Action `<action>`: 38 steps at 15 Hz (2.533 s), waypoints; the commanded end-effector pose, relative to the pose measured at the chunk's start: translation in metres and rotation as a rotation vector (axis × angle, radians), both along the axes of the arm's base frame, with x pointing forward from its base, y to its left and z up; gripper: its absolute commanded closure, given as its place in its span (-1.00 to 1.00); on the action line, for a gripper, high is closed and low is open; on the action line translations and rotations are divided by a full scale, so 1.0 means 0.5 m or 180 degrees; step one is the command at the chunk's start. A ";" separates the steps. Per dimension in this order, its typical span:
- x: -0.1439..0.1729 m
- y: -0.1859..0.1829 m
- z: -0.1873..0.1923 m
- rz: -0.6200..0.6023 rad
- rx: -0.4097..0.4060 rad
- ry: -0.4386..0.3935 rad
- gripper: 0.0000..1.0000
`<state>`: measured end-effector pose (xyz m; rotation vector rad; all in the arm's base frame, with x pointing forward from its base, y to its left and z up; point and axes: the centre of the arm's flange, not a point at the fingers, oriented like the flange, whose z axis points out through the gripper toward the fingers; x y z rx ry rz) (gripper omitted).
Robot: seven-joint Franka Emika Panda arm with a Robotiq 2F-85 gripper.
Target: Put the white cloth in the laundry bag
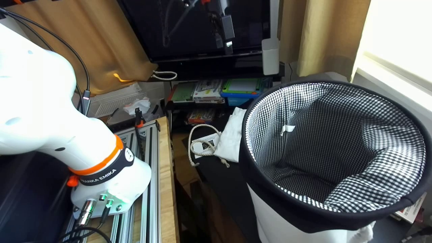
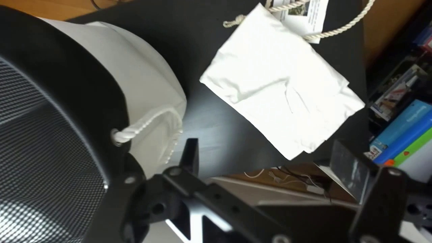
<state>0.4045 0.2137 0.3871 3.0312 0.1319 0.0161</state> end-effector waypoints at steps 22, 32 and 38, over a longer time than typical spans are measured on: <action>0.161 -0.002 -0.562 -0.0766 -0.0022 0.0870 -1.00; 0.165 0.062 -0.731 -0.0612 0.0207 0.1110 -1.00; 0.181 0.067 -0.760 -0.0635 0.0267 0.1143 -1.00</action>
